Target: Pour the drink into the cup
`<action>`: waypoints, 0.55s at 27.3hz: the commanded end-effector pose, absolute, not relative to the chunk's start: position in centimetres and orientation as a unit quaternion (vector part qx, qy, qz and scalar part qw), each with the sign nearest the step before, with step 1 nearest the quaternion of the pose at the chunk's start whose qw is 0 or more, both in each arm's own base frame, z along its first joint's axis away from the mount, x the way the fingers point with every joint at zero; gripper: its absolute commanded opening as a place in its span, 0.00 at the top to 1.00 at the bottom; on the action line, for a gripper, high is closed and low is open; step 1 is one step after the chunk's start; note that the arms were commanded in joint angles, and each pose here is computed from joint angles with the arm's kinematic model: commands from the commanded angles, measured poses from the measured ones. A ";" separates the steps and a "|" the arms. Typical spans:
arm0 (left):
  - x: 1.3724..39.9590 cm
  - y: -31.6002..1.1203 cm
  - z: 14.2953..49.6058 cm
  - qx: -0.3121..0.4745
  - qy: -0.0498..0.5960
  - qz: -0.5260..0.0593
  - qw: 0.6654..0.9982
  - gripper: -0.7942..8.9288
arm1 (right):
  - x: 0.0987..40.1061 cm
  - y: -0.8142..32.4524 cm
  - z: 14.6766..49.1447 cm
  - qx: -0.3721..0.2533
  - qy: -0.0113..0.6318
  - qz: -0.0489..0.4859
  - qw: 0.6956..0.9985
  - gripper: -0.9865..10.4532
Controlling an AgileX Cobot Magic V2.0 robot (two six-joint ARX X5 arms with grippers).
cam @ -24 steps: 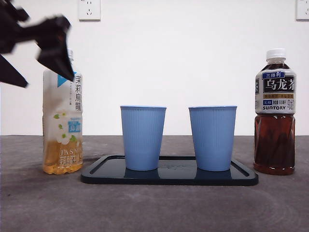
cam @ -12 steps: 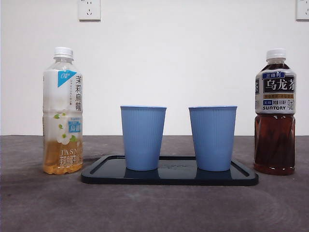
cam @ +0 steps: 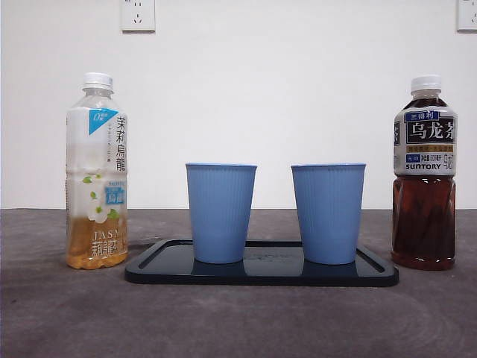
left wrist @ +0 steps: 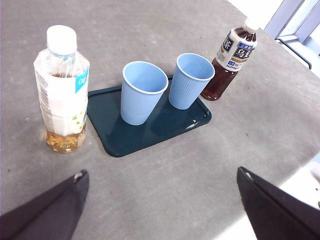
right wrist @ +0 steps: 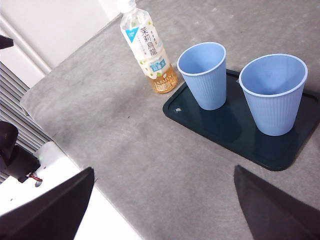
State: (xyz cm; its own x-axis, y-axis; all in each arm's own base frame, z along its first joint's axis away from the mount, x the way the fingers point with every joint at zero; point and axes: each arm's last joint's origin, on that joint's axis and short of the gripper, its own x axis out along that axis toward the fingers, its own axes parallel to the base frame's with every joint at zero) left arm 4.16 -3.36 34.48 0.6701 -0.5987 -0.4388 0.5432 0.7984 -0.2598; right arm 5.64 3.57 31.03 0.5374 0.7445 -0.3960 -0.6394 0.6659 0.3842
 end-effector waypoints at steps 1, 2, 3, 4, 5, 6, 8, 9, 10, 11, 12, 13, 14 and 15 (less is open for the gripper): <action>4.0 -3.3 35.0 -0.036 0.241 -0.328 0.913 0.59 | 5.6 3.6 31.6 0.090 0.257 0.403 0.874 0.65; 4.0 -3.3 35.0 -0.027 0.238 -0.330 0.913 0.77 | 5.6 3.6 31.6 0.090 0.257 0.403 0.874 0.80; 4.0 -3.3 35.0 -0.022 0.236 -0.332 0.913 0.92 | 5.6 3.6 31.6 0.090 0.257 0.403 0.874 0.93; 4.0 -3.4 35.0 -0.022 0.235 -0.332 0.913 0.89 | 5.6 3.6 31.6 0.088 0.254 0.401 0.875 0.89; 4.0 -3.4 35.1 -0.023 0.234 -0.332 0.914 0.91 | 5.6 3.6 31.7 0.090 0.253 0.401 0.876 0.90; 4.0 -3.4 35.1 -0.024 0.234 -0.332 0.913 0.91 | 5.6 3.6 31.7 0.092 0.254 0.402 0.875 0.90; 4.0 -3.3 35.0 -0.023 0.235 -0.332 0.913 0.91 | 5.6 3.6 31.7 0.100 0.256 0.406 0.872 0.90; 4.0 -3.3 35.0 -0.023 0.235 -0.332 0.913 0.91 | 5.6 3.6 31.7 0.100 0.256 0.408 0.870 0.90; 4.0 -3.3 35.0 -0.023 0.235 -0.332 0.913 0.91 | 5.6 3.6 31.7 0.100 0.256 0.409 0.870 0.90; 4.0 -3.3 35.0 -0.023 0.235 -0.332 0.913 0.91 | 5.6 3.6 31.7 0.100 0.256 0.408 0.870 0.90; 4.0 -3.3 35.0 -0.023 0.235 -0.332 0.913 0.91 | 5.6 3.6 31.7 0.100 0.256 0.408 0.870 0.90; 4.0 -3.3 35.0 -0.023 0.235 -0.332 0.913 0.91 | 5.6 3.6 31.7 0.100 0.256 0.408 0.870 0.90; 4.0 -3.3 35.0 -0.023 0.235 -0.332 0.913 0.91 | 5.6 3.6 31.7 0.100 0.256 0.408 0.870 0.90; 4.0 -3.3 35.0 -0.023 0.235 -0.332 0.913 0.91 | 5.6 3.6 31.7 0.100 0.256 0.408 0.870 0.90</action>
State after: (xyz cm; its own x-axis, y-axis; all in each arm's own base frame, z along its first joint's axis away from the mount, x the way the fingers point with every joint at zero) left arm 4.16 -3.36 34.49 0.6702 -0.5988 -0.4384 0.5720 0.7932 -0.2089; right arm 5.66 3.61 31.14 0.5321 0.7550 -0.3832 -0.6506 0.6542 0.3855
